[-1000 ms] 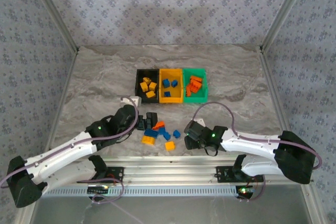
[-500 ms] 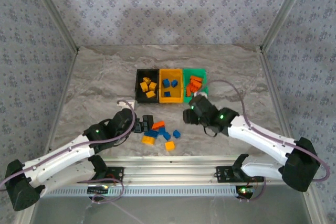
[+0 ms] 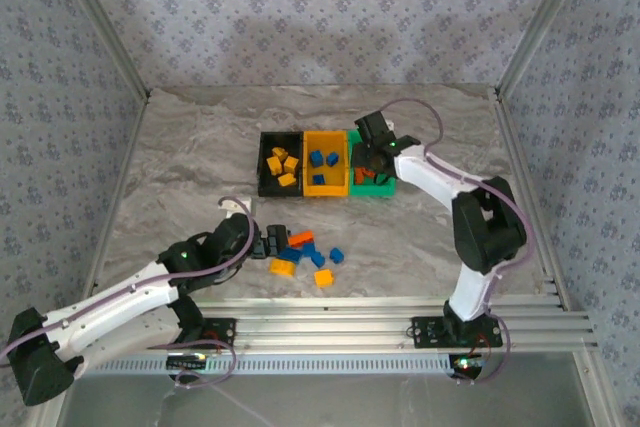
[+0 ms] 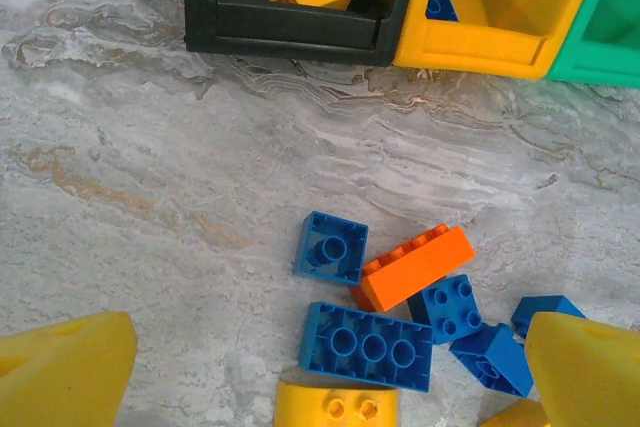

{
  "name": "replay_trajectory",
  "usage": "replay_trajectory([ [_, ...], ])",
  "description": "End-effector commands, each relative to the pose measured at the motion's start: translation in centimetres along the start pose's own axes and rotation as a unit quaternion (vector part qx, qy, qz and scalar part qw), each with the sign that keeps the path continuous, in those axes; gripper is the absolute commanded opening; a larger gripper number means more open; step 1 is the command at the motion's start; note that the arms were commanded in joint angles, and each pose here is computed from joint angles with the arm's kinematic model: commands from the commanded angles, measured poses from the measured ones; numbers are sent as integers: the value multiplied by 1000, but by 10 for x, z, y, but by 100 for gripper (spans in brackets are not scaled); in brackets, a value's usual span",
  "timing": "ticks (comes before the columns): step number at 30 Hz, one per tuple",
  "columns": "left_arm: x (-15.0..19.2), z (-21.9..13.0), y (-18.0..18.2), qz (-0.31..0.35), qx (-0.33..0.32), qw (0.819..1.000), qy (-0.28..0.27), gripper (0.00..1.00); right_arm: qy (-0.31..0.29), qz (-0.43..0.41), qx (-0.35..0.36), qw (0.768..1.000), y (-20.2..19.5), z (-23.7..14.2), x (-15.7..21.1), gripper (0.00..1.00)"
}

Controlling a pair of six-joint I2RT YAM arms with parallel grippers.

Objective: Sort the legos into containers by color

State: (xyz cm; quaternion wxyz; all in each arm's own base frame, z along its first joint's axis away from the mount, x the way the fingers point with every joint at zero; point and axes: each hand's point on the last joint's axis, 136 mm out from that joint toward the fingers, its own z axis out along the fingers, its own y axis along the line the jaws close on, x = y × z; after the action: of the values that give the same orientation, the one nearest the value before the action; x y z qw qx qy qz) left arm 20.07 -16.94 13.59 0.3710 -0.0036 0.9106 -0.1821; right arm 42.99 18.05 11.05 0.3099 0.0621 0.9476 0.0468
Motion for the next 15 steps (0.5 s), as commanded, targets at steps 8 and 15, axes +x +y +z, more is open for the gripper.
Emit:
replay_trajectory([
  [8, 0, 13, 9, 8, -24, 999, 23, 100, -41, -18, -10, 999, 23, -1, -41, 89],
  [15, -2, 46, -13, 40, -13, 998, 50, 99, -88, -37, -56, 994, 41, -56, -27, 90],
])
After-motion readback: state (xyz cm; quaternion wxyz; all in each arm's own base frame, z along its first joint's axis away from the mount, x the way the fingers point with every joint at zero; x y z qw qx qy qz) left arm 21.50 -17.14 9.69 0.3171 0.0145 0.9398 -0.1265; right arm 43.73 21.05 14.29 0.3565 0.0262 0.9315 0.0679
